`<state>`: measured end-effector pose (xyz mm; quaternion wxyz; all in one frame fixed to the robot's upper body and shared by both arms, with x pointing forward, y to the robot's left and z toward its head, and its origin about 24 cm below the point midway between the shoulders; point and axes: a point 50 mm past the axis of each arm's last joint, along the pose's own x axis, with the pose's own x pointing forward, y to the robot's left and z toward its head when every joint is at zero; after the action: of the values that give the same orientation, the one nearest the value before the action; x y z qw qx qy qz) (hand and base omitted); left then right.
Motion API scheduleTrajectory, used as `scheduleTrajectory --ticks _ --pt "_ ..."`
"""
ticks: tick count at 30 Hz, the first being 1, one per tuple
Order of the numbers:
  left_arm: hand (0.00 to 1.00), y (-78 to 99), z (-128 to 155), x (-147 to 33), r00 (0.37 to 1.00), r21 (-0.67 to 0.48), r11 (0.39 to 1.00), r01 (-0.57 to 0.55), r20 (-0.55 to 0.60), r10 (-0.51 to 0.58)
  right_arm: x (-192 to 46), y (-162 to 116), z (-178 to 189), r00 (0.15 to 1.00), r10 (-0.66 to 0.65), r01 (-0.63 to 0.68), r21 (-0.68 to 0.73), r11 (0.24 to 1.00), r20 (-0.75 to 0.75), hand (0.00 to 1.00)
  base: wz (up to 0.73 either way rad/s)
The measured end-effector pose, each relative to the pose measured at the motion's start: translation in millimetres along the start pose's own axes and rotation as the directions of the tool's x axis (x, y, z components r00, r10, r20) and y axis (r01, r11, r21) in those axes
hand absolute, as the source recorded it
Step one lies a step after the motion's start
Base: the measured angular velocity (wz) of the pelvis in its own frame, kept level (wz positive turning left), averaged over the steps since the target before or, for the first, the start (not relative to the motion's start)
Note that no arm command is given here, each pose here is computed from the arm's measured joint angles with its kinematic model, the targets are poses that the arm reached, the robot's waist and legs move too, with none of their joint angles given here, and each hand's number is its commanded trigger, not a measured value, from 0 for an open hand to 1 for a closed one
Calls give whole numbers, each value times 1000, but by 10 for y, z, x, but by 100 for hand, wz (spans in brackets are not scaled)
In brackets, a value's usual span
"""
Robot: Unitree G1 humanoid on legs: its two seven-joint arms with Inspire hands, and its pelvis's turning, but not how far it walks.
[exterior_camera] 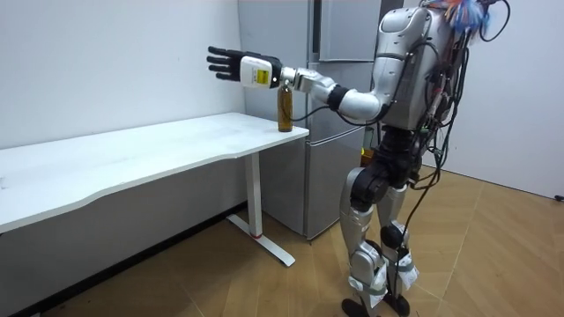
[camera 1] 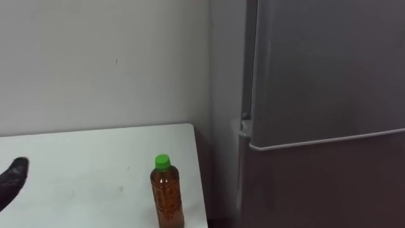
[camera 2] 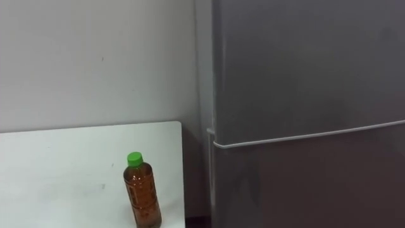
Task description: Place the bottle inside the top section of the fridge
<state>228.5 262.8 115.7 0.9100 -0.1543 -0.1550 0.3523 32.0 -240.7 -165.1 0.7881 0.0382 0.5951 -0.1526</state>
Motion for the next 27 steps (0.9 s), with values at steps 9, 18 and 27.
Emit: scheduleTrajectory --ticks 9,18,27 --pt "0 -399 -123 -100 954 -59 958 282 -88 -286 6 17 24 1000 21 -21 -2 1000 3 0 -2" --pt "0 -796 -189 -243 861 -134 870 475 -132 -491 20 54 74 1000 30 -30 -7 1000 3 0 -7" --pt "0 -1102 -84 -277 789 -172 788 591 -82 -609 29 63 112 999 32 -32 -9 999 -3 0 0"
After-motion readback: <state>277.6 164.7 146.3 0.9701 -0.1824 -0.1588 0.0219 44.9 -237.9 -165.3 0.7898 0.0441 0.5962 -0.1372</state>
